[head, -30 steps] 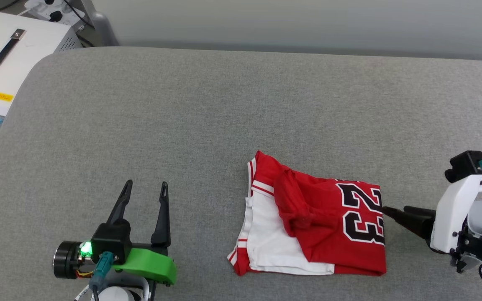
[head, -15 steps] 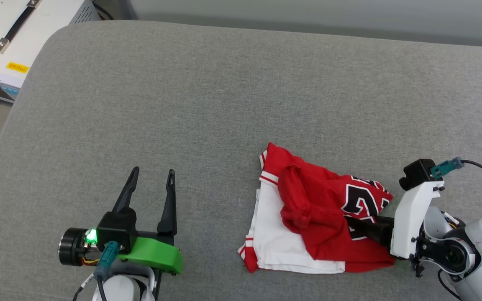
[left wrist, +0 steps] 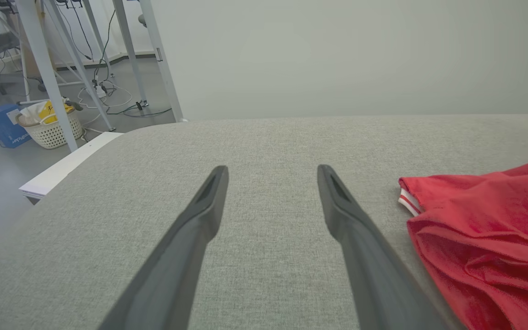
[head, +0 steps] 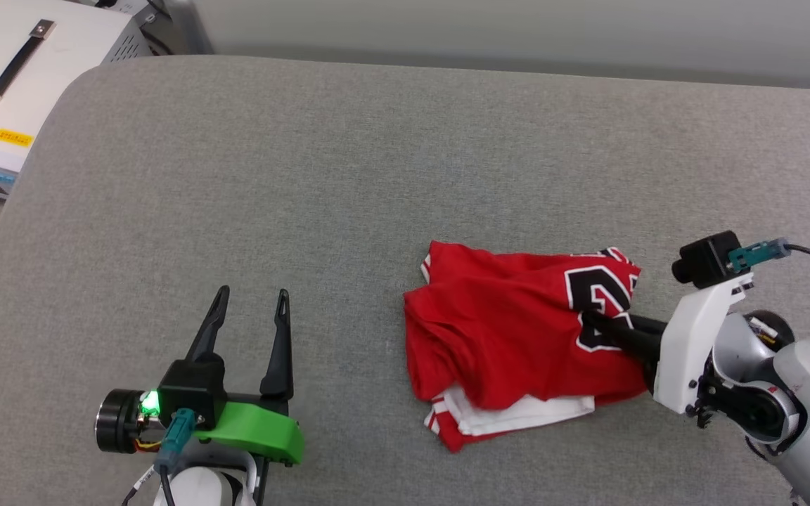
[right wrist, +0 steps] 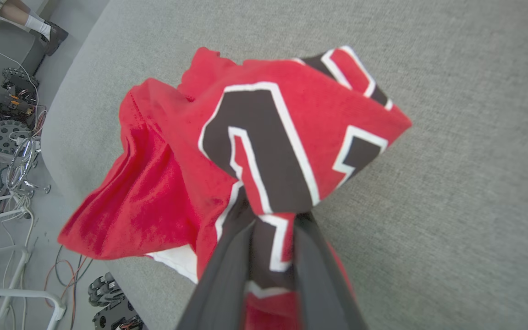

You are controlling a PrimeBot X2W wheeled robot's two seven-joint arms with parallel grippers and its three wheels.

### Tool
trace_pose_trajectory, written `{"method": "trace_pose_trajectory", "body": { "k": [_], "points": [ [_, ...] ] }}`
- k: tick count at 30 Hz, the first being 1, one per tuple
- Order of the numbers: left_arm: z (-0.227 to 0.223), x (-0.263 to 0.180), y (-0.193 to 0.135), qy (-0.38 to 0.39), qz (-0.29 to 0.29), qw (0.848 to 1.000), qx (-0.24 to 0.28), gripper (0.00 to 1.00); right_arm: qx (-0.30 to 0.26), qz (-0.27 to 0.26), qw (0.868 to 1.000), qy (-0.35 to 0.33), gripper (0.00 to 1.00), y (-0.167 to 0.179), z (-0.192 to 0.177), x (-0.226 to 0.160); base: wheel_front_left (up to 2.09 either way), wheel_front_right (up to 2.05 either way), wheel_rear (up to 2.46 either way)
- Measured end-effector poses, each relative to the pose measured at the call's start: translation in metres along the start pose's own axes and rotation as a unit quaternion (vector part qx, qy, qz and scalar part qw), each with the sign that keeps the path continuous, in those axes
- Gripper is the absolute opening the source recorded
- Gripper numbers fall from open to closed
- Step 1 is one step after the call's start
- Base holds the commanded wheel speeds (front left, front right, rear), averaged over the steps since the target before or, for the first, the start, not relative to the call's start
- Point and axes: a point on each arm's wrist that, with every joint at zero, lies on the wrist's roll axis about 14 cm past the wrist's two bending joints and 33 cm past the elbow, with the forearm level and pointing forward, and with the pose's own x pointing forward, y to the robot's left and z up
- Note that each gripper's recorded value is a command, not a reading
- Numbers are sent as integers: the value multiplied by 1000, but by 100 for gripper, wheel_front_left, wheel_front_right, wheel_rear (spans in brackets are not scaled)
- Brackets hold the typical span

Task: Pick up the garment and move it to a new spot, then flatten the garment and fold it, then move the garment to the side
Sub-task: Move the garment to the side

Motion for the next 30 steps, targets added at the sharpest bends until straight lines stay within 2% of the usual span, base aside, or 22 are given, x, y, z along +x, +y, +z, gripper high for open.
{"method": "trace_pose_trajectory", "body": {
  "k": [4, 7, 17, 23, 30],
  "points": [
    [2, 2, -8, -4, -12, 1000, -3, 100, -54, -32, 998, -32, 0, -15, 24, -23, 0, 0, 0],
    [0, 3, -15, -2, -23, 1000, -5, 100, -72, -59, 995, -40, 0, -30, 33, -44, 0, 0, 0],
    [4, 24, -60, -15, -90, 996, -13, 100, -65, -166, 982, -61, 0, -85, 36, -119, 0, 0, 0],
    [1, 41, -86, -20, -129, 991, -15, 100, -47, -248, 966, -62, 0, -131, 35, -167, 0, 0, 0],
    [-7, 66, -103, -25, -158, 987, -16, 100, -22, -343, 938, -35, 0, -194, 39, -208, 0, 0, 0]
  ]
}}
